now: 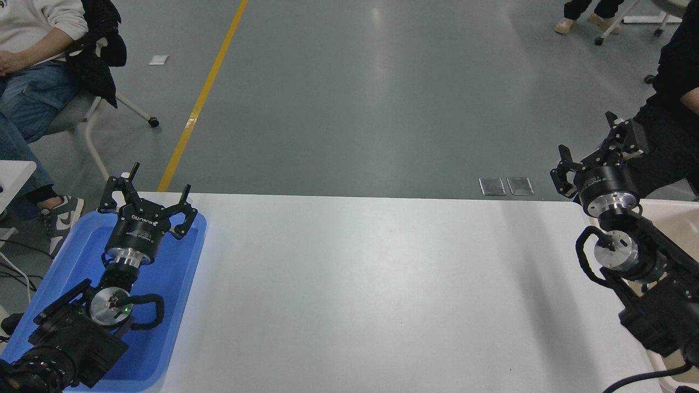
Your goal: Pick up paper ball place in dustbin
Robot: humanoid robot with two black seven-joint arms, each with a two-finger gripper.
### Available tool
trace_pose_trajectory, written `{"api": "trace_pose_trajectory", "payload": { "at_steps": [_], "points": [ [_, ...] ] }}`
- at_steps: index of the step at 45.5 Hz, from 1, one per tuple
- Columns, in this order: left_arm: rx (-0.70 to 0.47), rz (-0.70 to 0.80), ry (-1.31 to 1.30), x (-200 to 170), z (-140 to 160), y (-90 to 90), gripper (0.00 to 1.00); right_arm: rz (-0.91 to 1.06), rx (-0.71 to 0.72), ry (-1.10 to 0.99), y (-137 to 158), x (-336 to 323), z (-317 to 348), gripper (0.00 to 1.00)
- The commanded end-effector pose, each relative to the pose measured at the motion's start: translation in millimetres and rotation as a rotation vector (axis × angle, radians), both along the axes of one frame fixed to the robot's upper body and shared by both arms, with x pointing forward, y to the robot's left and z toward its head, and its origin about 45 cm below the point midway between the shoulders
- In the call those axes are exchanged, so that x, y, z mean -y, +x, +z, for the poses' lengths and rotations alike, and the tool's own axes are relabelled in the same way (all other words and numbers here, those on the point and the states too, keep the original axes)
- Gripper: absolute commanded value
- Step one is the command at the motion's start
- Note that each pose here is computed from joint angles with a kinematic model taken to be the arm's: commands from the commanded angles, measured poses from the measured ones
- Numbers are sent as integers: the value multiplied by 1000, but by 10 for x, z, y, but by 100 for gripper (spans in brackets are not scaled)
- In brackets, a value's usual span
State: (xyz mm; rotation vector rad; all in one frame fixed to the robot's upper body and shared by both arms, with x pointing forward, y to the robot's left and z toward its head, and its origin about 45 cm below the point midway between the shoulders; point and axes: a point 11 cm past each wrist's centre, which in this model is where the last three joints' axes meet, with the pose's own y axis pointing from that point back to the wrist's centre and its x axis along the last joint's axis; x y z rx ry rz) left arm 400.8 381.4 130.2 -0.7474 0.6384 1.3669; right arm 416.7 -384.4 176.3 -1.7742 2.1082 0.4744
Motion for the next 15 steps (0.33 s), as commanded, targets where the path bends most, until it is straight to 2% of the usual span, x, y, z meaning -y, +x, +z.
{"api": "trace_pose_trajectory", "payload": {
  "at_steps": [1,15],
  "points": [
    [0,0,0,-1,0,0,100,-23,-4,85,-216,-114,-265,100],
    [0,0,0,-1,0,0,100,-20,-10,85,-232,-131,-294,100]
  ]
}}
